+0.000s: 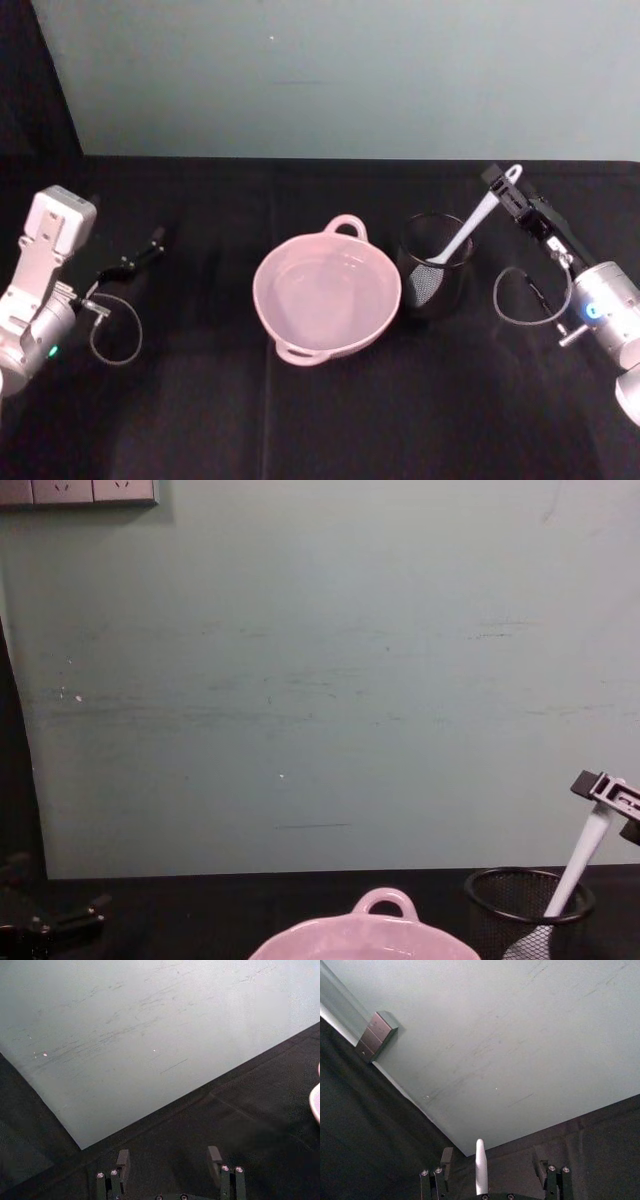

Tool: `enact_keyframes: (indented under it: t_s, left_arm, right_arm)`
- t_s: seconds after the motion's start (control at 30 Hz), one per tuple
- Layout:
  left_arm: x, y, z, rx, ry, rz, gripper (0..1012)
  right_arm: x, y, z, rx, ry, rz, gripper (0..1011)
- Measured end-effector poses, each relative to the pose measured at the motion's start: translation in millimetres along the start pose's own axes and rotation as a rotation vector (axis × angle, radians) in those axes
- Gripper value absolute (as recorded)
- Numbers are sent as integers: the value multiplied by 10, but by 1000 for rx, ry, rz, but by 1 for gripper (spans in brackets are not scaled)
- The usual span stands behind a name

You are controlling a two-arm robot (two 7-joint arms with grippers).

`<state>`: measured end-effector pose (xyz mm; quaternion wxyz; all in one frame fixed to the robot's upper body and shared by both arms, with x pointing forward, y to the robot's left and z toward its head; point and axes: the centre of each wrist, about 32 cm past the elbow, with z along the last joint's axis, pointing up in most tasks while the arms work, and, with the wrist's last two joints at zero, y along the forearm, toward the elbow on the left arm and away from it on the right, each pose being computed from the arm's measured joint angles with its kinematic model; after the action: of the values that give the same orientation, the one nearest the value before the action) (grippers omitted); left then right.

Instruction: Use the one hand to pick up the spoon and stir the clear water in the bowl.

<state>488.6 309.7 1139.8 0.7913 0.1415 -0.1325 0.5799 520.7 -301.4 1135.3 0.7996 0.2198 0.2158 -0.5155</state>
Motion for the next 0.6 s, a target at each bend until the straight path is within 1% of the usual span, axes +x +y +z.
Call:
enact_keyframes:
  t_s: [0.27, 0.47, 0.53, 0.57, 0.6]
  left_arm:
    - [0, 0, 0, 0, 0, 0, 1011]
    - [0, 0, 0, 0, 0, 0, 1011]
    - [0, 0, 0, 0, 0, 0, 1011]
    - [0, 0, 0, 0, 0, 0, 1011]
    - [0, 0, 0, 0, 0, 0, 1011]
  right_arm:
    - [-16, 21, 4, -4, -5, -9, 1003]
    - [-2, 51, 2, -9, -8, -11, 1003]
    - [1, 69, 6, -10, -10, -12, 979]
    - [1, 75, 7, -10, -11, -12, 938]
    - [1, 81, 8, -10, -12, -13, 927]
